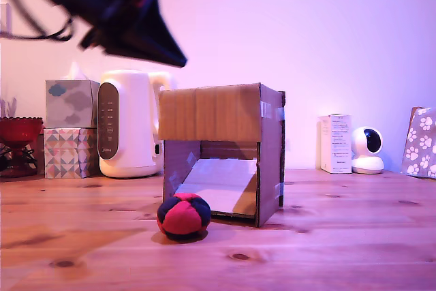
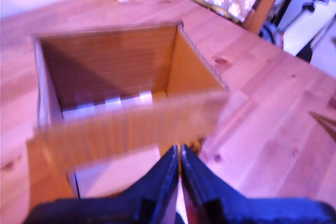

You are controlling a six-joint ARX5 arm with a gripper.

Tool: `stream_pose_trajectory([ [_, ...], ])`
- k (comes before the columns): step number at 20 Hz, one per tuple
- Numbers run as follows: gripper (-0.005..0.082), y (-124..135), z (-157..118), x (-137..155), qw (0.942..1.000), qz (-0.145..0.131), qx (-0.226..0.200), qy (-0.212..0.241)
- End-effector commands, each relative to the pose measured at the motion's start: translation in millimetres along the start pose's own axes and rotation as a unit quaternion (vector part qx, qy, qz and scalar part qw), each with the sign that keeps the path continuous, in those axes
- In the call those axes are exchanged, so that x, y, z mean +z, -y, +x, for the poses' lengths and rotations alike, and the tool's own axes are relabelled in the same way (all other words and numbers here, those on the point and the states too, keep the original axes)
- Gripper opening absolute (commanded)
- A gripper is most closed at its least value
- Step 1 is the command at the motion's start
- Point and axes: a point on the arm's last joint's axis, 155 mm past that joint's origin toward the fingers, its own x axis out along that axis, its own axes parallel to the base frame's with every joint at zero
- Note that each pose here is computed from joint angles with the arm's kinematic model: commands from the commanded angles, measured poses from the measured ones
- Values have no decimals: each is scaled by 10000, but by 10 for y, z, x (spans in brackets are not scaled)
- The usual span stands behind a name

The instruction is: Drop the footbag into the cardboard dice tower

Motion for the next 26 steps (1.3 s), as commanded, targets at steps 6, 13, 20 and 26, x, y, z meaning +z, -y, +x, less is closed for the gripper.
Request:
stream_pose_trajectory([
  [6, -4, -12, -88, -752, 9991, -294, 17, -290],
  [13, -17, -9, -190, -1253, 9972, -538, 58, -509],
  [20, 191, -4, -126, -1129, 9988, -423, 12, -242],
  [26, 738, -56, 18, -1071, 9994, -357, 22, -25],
])
